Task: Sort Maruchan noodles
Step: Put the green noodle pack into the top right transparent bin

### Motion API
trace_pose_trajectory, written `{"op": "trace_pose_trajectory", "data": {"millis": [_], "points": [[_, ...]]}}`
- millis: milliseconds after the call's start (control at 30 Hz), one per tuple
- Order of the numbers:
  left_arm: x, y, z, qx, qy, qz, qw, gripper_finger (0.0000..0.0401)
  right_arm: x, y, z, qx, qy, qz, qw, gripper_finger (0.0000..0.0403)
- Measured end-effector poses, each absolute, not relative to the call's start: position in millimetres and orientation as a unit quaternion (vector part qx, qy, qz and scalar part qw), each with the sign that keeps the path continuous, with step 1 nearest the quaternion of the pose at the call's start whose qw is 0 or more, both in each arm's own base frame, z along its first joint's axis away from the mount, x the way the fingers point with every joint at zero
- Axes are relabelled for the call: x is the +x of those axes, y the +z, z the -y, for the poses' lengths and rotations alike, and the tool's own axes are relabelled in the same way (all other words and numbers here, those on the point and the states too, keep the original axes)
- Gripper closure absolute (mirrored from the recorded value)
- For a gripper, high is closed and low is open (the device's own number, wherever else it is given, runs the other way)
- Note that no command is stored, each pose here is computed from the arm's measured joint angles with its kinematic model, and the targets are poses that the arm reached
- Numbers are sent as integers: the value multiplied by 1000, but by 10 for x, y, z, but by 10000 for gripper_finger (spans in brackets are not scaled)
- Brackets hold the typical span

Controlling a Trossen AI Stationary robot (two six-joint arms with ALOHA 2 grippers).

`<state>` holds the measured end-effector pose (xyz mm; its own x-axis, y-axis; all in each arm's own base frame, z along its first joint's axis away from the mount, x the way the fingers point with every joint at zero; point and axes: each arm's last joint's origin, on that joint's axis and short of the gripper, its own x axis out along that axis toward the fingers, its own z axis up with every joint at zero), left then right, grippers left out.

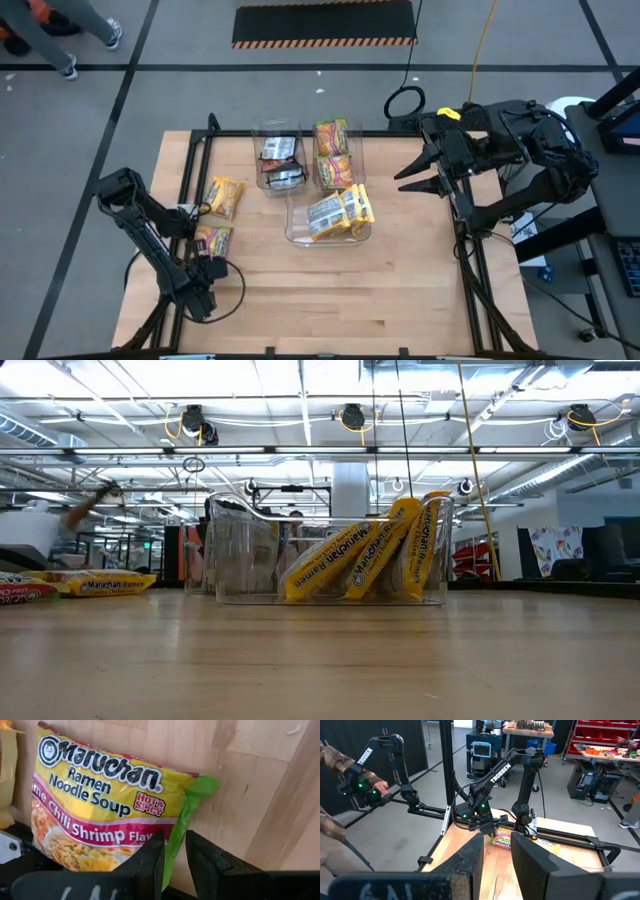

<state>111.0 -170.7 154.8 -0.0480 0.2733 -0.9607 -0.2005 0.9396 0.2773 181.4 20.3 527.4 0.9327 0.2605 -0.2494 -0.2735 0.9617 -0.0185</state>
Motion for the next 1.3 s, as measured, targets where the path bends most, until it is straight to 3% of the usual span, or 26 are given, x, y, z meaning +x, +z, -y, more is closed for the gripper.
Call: {"op": "trace_pose_trajectory", "data": {"millis": [700, 1300], "points": [[1131, 1528, 1727, 35, 149, -693, 704, 316, 1810, 5256, -203, -30, 137, -132, 981, 310], [1026, 1338, 1558, 11, 222, -687, 692, 316, 1809, 5257, -203, -30, 137, -132, 981, 310]]}}
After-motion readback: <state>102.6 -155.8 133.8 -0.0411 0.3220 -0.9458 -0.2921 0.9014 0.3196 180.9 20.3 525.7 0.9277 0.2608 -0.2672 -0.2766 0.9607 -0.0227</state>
